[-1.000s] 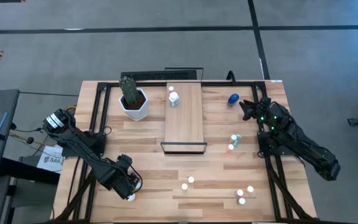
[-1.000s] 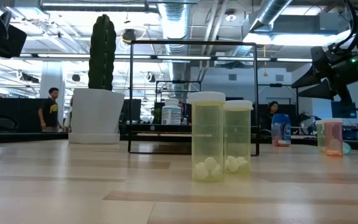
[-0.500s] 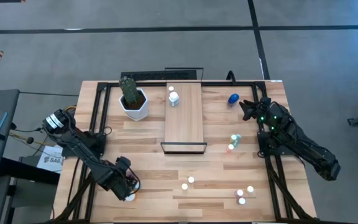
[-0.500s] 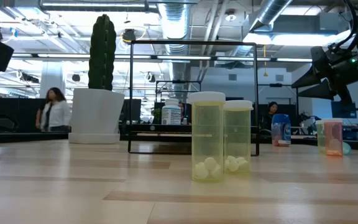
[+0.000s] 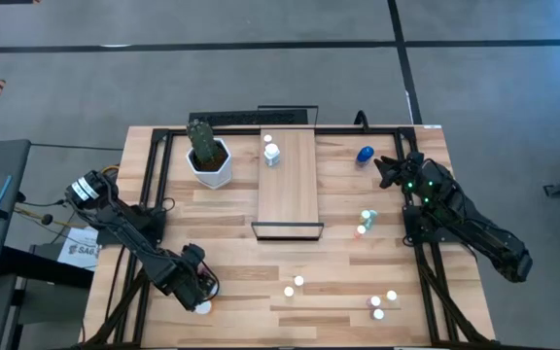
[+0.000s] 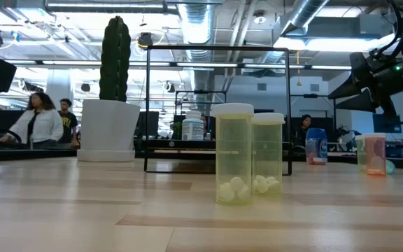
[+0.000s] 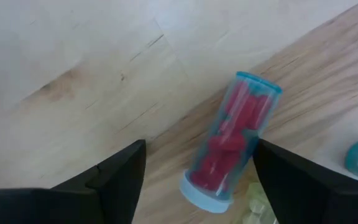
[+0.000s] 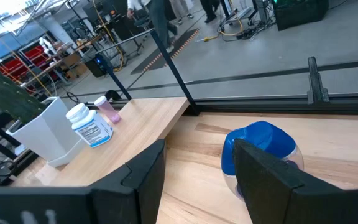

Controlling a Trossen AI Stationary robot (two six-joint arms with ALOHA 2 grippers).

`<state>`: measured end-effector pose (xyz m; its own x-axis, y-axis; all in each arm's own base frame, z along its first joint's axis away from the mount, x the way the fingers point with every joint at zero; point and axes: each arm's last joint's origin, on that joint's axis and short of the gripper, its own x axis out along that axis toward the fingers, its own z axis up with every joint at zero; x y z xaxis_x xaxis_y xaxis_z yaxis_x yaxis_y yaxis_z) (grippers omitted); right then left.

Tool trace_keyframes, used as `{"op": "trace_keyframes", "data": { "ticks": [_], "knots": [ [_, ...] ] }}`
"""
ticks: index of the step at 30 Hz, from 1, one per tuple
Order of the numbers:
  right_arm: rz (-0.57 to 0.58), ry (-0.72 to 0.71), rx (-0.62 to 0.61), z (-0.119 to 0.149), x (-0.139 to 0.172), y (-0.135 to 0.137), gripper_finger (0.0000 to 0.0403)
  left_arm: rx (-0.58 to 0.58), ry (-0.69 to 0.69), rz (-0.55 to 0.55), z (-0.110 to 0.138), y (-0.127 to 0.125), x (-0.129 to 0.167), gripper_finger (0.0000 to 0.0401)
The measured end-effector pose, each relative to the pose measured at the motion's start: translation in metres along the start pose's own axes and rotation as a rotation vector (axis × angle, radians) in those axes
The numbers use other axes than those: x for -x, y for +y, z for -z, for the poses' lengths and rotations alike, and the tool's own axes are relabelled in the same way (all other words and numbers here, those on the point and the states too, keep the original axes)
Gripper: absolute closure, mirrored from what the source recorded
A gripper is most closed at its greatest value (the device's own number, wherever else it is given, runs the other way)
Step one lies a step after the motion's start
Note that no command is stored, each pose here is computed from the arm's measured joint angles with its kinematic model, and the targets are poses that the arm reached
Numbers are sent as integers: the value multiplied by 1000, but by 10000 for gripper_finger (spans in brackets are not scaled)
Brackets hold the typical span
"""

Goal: Pick and place medicine bottles onto shelf by color
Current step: Put the blue pill bottle on the shelf

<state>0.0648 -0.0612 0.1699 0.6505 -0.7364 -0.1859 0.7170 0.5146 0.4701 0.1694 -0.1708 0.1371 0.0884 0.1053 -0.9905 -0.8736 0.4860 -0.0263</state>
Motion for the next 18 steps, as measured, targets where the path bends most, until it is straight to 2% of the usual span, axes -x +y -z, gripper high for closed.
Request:
{"op": "trace_keyframes", "data": {
  "ticks": [18],
  "knots": [
    [0, 0, 0, 0, 0, 0, 193, 5, -77, -2, -3, 2, -1, 244]
  ]
}}
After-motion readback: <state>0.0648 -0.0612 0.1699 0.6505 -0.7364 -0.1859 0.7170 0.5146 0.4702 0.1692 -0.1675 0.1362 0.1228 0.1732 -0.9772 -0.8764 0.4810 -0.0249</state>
